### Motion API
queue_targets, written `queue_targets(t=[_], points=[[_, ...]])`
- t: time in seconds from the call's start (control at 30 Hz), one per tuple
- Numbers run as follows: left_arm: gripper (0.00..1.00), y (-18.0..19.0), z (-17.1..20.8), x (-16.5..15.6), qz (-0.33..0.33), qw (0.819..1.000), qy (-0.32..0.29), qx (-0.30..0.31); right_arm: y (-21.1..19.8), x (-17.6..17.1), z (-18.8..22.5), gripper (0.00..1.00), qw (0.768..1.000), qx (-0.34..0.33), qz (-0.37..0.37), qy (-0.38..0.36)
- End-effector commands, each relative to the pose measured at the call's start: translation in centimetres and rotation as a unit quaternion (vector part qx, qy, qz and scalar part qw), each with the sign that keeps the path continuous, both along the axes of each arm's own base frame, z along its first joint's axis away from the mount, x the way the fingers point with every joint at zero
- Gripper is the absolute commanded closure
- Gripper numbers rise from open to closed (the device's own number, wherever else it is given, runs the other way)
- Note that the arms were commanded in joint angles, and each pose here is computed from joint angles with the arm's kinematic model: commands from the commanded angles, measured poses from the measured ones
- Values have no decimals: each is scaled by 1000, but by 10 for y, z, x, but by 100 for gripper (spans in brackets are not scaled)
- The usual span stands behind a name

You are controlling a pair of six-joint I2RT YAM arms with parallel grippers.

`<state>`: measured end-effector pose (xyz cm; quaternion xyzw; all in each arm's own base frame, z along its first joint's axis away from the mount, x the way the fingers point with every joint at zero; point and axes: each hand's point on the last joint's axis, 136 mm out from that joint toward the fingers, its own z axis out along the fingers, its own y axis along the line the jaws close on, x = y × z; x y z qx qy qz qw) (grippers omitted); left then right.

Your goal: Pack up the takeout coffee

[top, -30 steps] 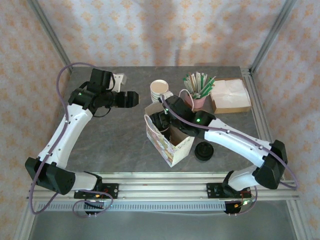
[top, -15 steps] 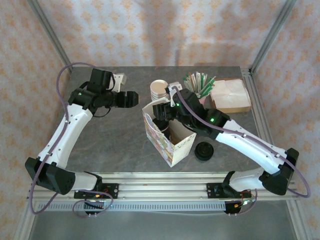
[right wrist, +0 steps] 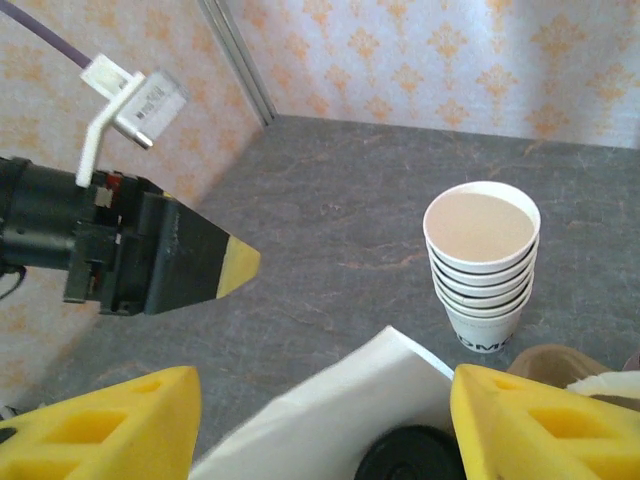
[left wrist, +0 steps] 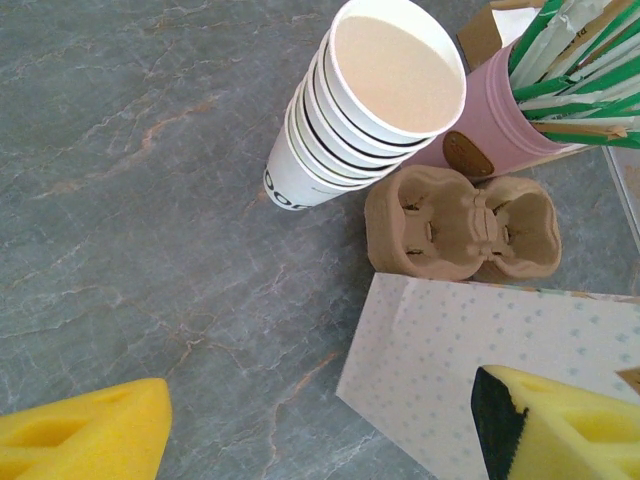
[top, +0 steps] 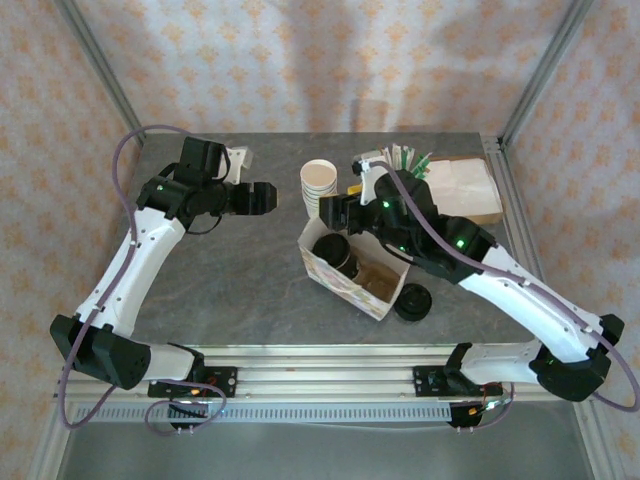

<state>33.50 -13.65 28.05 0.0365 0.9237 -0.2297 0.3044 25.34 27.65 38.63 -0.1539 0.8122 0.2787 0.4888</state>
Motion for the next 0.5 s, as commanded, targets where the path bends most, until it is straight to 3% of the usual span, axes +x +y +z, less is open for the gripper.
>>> queue_targets(t=[0.0,0.17,0.3,0.47], points=[[20,-4,13,4,2,1000,-14,-7,-6,2,11,34,1000,5,-14,-16],[19,-15,23,-3,-28,999,-15,-33,3,6,-12,35,1000,5,-12,4],[14,-53,36,-26,-132,987,-17,-89,8,7,-17,35,1000,9,-8,10],[12,-83,27,-48,-217,970,6,-105,10,8,-17,36,1000,11,-8,8]])
